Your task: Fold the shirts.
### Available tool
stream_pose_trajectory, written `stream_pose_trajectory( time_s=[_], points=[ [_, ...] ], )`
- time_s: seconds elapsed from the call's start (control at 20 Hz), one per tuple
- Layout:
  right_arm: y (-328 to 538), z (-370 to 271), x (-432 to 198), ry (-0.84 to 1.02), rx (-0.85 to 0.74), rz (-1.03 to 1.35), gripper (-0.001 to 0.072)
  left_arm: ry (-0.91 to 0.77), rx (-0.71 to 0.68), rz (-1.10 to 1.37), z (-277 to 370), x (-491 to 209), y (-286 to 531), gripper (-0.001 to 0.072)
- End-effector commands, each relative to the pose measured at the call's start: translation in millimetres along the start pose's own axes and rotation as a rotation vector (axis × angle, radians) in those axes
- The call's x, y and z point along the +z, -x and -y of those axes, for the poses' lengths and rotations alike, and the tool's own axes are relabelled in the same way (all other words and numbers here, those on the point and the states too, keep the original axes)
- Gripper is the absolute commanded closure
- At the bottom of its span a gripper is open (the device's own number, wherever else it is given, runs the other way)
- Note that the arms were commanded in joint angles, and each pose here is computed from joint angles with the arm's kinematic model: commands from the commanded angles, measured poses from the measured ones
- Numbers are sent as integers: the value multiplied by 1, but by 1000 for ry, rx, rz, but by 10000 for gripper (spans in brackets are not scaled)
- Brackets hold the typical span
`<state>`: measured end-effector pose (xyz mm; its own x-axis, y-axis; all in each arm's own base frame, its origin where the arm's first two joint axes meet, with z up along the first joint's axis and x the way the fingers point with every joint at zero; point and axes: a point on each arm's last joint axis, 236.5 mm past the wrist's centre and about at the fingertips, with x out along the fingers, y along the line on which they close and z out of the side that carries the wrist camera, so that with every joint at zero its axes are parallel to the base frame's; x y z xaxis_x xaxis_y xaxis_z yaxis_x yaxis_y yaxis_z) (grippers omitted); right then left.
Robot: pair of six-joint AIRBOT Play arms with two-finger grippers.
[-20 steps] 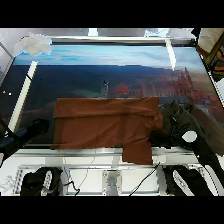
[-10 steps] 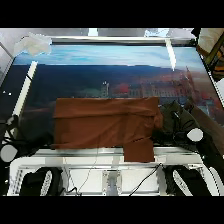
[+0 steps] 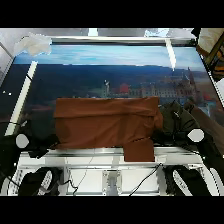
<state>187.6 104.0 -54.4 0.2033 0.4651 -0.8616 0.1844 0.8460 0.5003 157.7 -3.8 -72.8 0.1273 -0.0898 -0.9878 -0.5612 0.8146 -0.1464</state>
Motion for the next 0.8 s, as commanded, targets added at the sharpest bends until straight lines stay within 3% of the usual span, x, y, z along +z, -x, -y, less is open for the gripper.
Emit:
stream_pose_trajectory(
  time_s=[0.0, 0.2, 0.25, 0.35, 0.4, 0.45, 0.5, 0.75],
  points=[
    [0, 0, 0, 9, 1, 2, 685, 49, 10, -34, 3, 6, -18, 67],
    [0, -1, 0, 9, 1, 1, 684, 58, 33, -62, 1, 8, -30, 68],
    [0, -1, 0, 8, 1, 0, 684, 62, 25, -43, 3, 13, -31, 96],
    [0, -2, 0, 5, 8, -2, 684, 63, 14, -7, 5, 22, -31, 437],
    [0, -3, -1, 3, 12, -3, 684, 62, 7, 6, 6, 25, -31, 576],
    [0, -4, -1, 1, 16, -5, 684, 62, 2, 15, 8, 27, -31, 652],
    [0, -5, -2, -1, 20, -9, 684, 62, 1, 18, 8, 28, -31, 694],
    [4, -16, -6, -9, 62, -15, 685, 77, -54, 42, 23, 36, -22, 695]
  ],
)
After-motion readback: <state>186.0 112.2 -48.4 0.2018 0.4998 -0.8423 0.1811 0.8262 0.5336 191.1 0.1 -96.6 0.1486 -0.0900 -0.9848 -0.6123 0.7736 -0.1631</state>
